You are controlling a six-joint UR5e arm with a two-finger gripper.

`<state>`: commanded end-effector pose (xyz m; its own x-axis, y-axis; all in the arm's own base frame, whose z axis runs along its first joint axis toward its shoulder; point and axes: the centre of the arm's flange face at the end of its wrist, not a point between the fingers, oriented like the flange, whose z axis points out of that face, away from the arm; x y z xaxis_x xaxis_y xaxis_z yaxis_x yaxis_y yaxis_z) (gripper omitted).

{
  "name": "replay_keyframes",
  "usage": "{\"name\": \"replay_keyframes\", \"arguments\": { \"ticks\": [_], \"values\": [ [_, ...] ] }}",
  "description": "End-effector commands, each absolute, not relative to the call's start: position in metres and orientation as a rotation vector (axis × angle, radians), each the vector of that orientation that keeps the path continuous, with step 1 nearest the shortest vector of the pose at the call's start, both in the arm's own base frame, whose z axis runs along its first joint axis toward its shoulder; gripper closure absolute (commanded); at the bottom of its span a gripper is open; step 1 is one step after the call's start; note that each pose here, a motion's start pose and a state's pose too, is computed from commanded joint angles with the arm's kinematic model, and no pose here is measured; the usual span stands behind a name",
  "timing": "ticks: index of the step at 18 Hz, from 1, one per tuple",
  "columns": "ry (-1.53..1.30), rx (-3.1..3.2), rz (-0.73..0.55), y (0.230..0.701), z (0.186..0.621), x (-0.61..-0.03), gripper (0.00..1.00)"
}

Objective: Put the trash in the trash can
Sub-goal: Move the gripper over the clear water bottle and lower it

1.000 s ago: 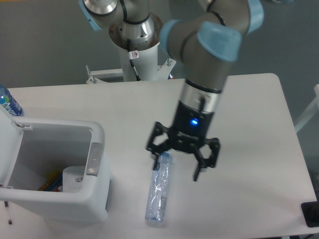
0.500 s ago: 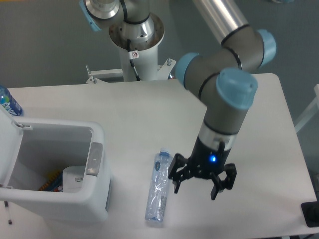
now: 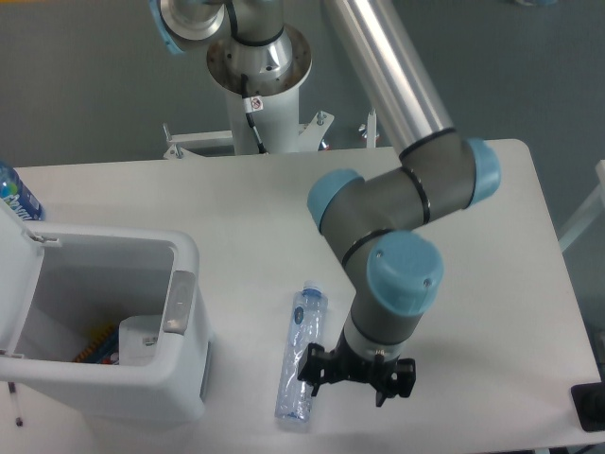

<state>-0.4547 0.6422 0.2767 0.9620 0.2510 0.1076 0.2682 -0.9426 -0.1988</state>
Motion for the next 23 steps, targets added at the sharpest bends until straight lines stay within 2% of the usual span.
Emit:
{"name": "replay_keyframes", "arguments": {
  "ticks": [4, 17, 22, 23],
  "values": [
    [-0.353, -3.008, -0.130, 0.658, 0.247, -0.437, 0.00],
    [-0.299, -3.074, -0.181, 0.679, 0.205, -0.409, 0.02],
    [-0.283, -3.113, -0.139, 0.680, 0.199, -0.402, 0.19],
    [-0.283, -3.114, -0.137, 0.680, 0.199, -0.402, 0.20]
  ]
}}
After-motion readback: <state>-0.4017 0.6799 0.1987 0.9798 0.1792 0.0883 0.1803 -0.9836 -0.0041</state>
